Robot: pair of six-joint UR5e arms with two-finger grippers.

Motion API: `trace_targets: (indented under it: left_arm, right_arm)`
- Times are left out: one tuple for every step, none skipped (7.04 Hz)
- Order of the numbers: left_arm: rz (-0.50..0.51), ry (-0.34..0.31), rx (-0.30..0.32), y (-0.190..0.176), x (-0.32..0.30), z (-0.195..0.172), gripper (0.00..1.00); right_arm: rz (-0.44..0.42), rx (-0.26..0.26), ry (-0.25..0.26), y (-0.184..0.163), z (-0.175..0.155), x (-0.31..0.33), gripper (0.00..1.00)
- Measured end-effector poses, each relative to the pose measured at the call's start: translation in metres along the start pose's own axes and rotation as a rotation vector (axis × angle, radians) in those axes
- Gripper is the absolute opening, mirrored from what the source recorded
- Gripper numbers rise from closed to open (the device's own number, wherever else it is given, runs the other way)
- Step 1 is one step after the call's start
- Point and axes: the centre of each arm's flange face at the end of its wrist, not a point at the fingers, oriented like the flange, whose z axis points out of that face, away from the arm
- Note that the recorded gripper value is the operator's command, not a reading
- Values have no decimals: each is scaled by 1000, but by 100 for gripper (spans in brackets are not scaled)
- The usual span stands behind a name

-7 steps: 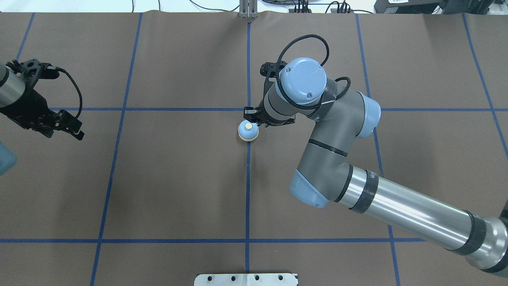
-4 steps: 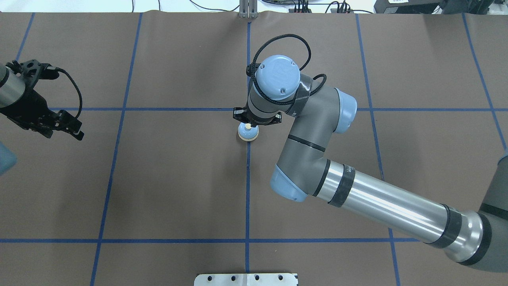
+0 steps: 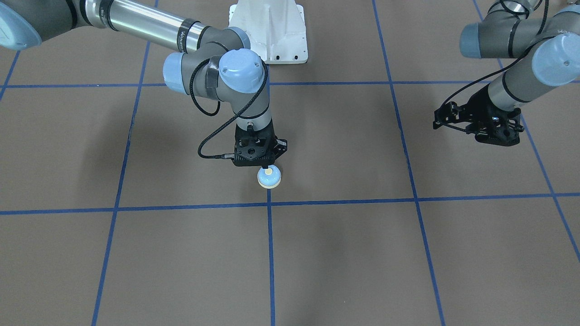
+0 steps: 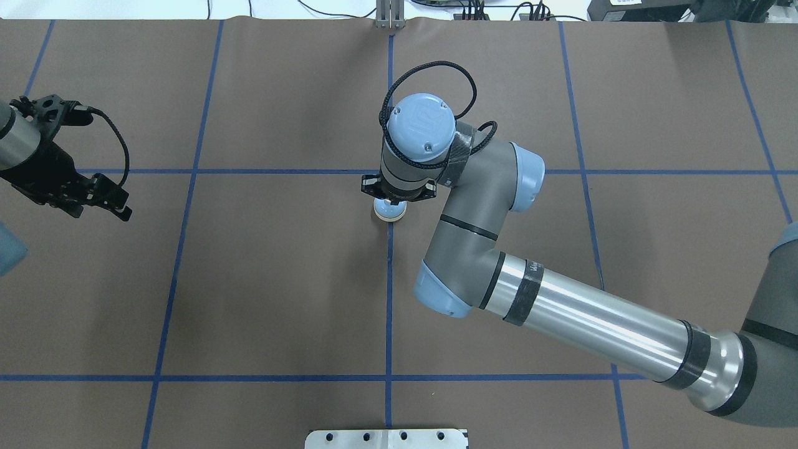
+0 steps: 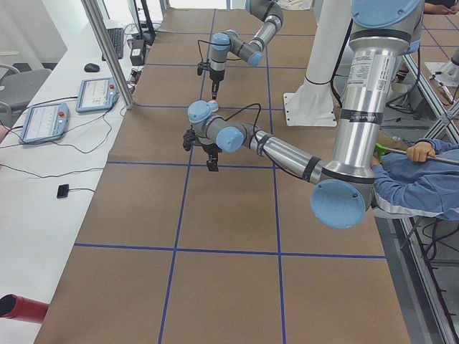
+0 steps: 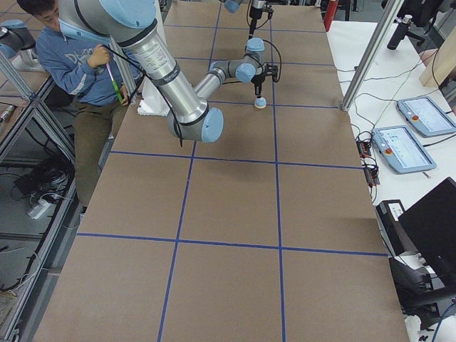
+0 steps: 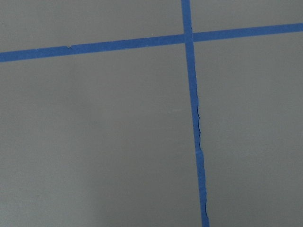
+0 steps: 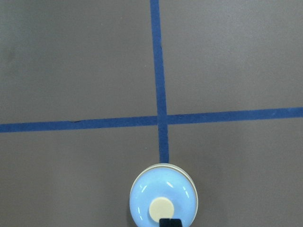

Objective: Place and press bell with both arms
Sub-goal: 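Press down on the bell button with the right gripper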

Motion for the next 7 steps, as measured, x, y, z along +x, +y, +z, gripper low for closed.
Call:
trace_targets:
  left_arm:
    - [0,0,0,0,0,0,99]
    - [0,-1,-1,0,-1,1,99]
    - [0,-1,-1,0,-1,1,99]
    - [0,-1,-1,0,0,1,99]
    - [0,-1,-1,-1,0,1,99]
    - [0,-1,-1,0,0,1,99]
    - [1,0,0,0,0,0,99]
  right_arm:
    - [-1,-2,7,0,4,-1,0]
    - [-2,-3,10,-1,6,-3,0]
    - [-3,-4,12,-2,7,-7,0]
    - [-4,-5,15,-3,9,-10,0]
    - [-3,-5,19,-4,11,-11,0]
    - [-4,-7,23,-4,13,-11,0]
    - [-5,-8,24,-4,14,-11,0]
